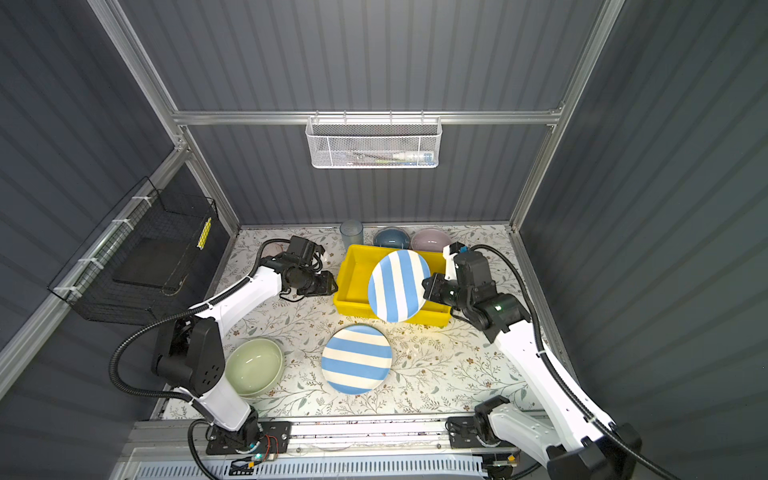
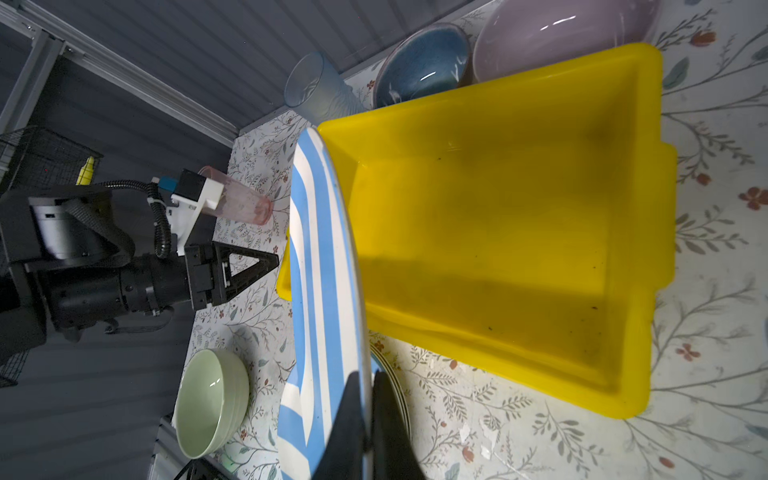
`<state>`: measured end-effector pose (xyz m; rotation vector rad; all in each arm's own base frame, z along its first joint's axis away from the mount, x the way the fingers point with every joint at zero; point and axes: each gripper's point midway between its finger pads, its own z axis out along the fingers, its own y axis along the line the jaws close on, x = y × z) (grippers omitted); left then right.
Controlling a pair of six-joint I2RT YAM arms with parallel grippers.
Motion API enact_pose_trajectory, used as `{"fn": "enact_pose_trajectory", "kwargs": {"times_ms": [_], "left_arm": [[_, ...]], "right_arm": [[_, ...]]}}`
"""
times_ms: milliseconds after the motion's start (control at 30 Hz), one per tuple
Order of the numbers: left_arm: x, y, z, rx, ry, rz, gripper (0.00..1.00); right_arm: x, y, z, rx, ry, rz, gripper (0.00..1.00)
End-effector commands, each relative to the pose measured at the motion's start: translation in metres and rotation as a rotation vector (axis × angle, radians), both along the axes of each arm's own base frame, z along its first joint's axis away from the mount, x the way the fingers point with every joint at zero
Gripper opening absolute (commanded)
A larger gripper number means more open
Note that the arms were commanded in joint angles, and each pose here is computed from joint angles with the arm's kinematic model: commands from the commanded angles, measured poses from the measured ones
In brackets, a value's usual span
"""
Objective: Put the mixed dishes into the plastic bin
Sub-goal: 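Lift the top striped plate with the right gripper while the left releases, then lower the plate into the yellow bin while the left gripper holds the rim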
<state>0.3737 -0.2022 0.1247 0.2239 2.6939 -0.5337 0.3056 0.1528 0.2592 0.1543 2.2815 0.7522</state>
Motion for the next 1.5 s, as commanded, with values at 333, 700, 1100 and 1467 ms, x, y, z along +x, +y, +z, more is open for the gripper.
{"fn": "enact_pose_trajectory", "kwargs": {"times_ms": [333, 700, 1100, 1467], "left_arm": [[0.008, -0.022, -0.02, -0.077, 0.06, -0.054, 0.33], [0.007, -0.023, -0.021, -0.096, 0.072, -0.042, 0.28], [0.007, -0.027, -0.019, -0.123, 0.069, -0.039, 0.25], [0.002, -0.032, -0.014, -0.163, 0.078, -0.05, 0.24]], "right_arm": [[0.09, 0.009, -0.013, 0.019, -0.03, -0.027, 0.0], [0.127, 0.041, -0.071, 0.106, 0.09, -0.006, 0.0], [0.139, 0.072, -0.117, 0.19, 0.174, 0.024, 0.0], [0.14, 0.086, -0.151, 0.198, 0.237, 0.043, 0.03]]}}
